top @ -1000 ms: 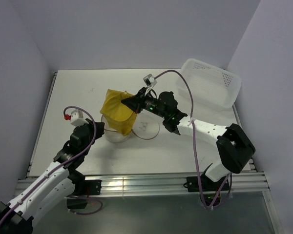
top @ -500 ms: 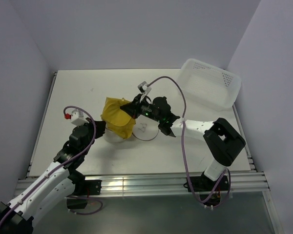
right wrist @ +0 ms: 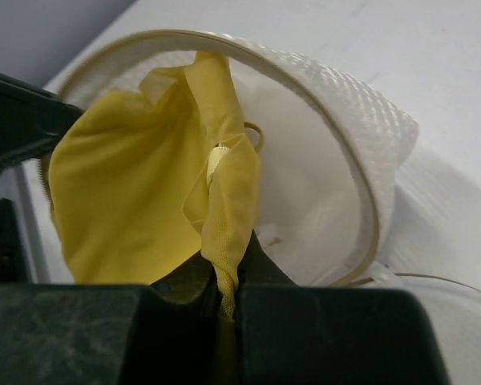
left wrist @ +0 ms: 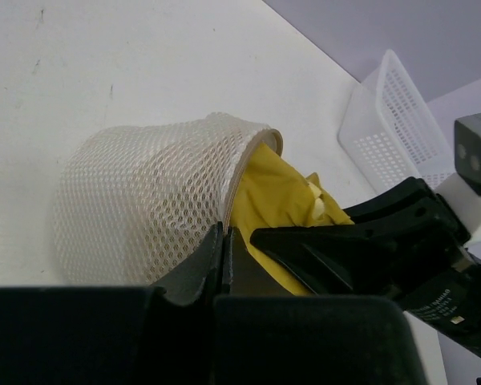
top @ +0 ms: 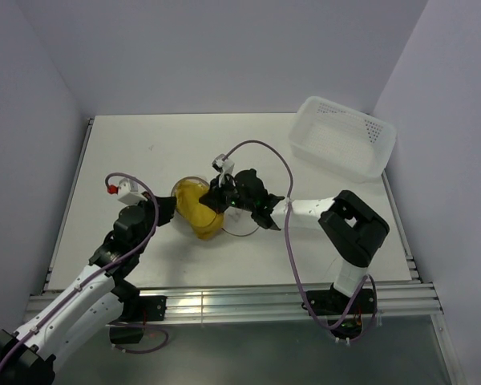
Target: Place the bra in the laundry bag and zip it closed
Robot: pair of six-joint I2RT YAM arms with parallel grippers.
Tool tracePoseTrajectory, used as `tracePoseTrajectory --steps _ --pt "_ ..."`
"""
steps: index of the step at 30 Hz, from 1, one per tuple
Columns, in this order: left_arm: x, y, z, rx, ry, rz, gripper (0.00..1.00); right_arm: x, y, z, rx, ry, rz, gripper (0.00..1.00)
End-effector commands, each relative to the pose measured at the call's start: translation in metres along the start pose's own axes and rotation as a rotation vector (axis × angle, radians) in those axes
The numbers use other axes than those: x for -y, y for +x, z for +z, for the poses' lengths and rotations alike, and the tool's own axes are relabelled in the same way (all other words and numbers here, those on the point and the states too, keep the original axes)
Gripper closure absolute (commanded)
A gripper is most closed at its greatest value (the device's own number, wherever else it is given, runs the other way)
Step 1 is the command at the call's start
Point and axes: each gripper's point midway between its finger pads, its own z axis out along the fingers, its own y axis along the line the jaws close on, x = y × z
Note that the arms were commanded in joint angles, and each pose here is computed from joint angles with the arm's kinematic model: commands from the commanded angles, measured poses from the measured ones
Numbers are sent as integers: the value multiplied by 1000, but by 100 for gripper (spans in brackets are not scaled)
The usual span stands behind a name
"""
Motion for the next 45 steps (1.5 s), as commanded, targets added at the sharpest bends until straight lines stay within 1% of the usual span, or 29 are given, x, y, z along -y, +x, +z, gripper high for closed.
tracePoseTrajectory --steps 1,4,6,8,9,10,13,15,17,18,19,21,22,24,25,26,29,31,32,35,36,39,41,45 --pt "22 -23 -5 67 74 -25 100 15 -21 -8 25 115 -87 100" --pt "23 -24 -5 69 76 -19 100 20 -33 -16 9 160 -170 100" --pt "27 -23 -3 61 92 -17 100 12 -38 -15 -21 136 -189 100" --pt "36 -21 1 40 121 -14 100 6 -38 -10 -54 111 -189 100" --pt "40 -20 3 32 137 -7 100 -1 -37 -2 -88 86 -188 100" --pt "48 -15 2 3 176 -2 100 -9 -34 4 -103 66 -194 100" --pt "56 -7 7 -27 222 16 100 -30 -26 21 -140 5 -175 100" --pt "60 -6 6 -20 260 24 100 -38 -20 29 -155 -16 -153 100" --pt "63 -1 1 -37 297 26 100 -44 -18 34 -150 -22 -73 100" --pt "65 0 0 -38 314 21 100 -43 -22 36 -118 -11 -42 100" --pt "66 2 -2 -48 325 14 100 -38 -24 38 -93 35 20 100" --pt "62 12 -5 -74 337 -11 100 -29 -21 45 -77 80 69 100" --pt "62 12 -7 -68 345 -22 100 -18 -22 48 -54 153 133 100" --pt "60 21 -14 -90 381 -42 100 -6 -14 54 -53 216 203 100" --pt "64 18 -17 -70 418 -50 100 -4 -12 55 -46 237 272 100" --pt "59 24 -19 -72 422 -58 100 1 -5 56 -44 264 304 100" --pt "50 21 -20 -27 410 -43 100 -9 -3 53 -23 235 384 100" --pt "41 16 -17 1 356 -29 100 -12 -8 46 -2 223 384 100" --pt "35 16 -17 1 326 -15 100 -16 -15 34 18 210 374 100" --pt "23 13 -16 28 267 0 100 -34 -33 17 48 123 316 100" --pt "22 12 -15 30 266 5 100 -48 -32 16 24 44 287 100" --pt "33 12 -17 18 310 9 100 -71 -18 17 -57 -70 283 100" --pt "41 14 -17 1 349 33 100 -71 3 26 -119 -57 284 100" --pt "50 11 -19 21 400 69 100 -54 17 37 -166 39 276 100"
